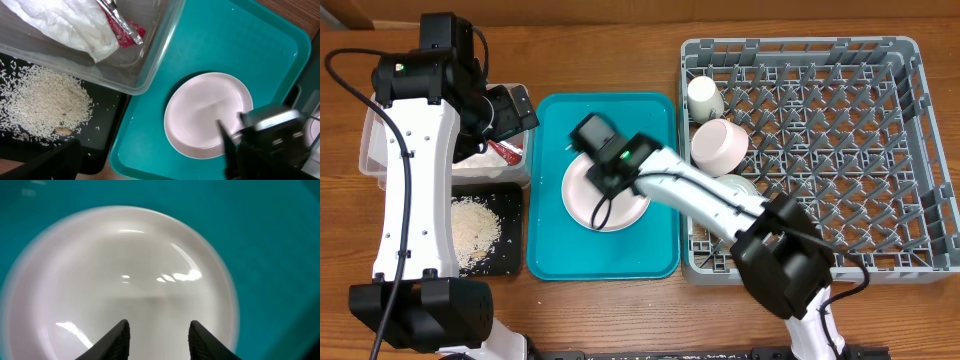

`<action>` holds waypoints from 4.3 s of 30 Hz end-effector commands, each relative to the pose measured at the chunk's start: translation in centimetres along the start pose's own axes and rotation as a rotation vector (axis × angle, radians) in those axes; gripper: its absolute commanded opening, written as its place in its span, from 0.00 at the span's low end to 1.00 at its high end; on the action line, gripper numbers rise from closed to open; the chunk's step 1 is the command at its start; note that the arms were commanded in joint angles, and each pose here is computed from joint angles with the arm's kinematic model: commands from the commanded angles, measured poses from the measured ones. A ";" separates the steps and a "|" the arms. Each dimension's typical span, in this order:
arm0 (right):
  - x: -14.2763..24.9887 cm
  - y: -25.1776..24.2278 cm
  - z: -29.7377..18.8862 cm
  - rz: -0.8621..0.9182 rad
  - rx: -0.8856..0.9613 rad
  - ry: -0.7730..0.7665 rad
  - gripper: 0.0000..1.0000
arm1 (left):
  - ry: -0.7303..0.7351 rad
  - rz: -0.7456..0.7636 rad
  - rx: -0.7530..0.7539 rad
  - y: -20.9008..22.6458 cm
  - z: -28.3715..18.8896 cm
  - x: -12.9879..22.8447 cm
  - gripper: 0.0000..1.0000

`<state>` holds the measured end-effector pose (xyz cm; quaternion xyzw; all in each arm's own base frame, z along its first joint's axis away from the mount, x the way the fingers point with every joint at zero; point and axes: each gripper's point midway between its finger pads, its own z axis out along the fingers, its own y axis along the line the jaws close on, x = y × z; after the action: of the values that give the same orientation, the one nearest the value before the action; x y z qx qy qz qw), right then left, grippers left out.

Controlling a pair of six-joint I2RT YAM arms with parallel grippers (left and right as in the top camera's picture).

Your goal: Sort waste into correct bins and load items into the dishwasher

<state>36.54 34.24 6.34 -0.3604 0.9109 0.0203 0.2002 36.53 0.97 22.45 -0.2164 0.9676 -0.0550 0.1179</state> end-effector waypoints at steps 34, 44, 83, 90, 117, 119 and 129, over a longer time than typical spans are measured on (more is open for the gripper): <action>4.1 -2.9 3.4 0.144 -0.176 0.086 0.34 | -0.006 0.012 0.000 -0.1 -0.2 0.0 1.00; 4.3 -1.3 3.9 0.116 -0.189 0.095 0.32 | -0.005 0.012 0.000 -0.1 -0.1 0.0 1.00; -3.8 -9.2 -15.2 0.194 0.136 -0.139 0.04 | -0.006 0.012 0.000 -0.1 -0.1 0.0 1.00; 1.5 -18.2 -25.7 0.466 0.675 -0.187 0.04 | -0.006 0.012 0.000 -0.1 -0.2 0.0 1.00; 14.2 -30.5 -22.1 0.938 1.159 -0.050 0.04 | -0.005 0.012 0.000 -0.1 -0.1 0.0 1.00; 14.5 -30.4 -21.6 0.932 1.164 -0.043 0.04 | -0.006 0.012 0.000 -0.1 -0.2 0.0 1.00; 14.7 -30.0 -20.0 0.918 1.114 -0.020 0.04 | -0.006 0.012 0.000 -0.1 -0.2 0.0 1.00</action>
<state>39.70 -1.33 22.39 0.2190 0.8421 -0.3647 0.3314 36.54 0.98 22.45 -0.2164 0.9676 -0.0548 0.1181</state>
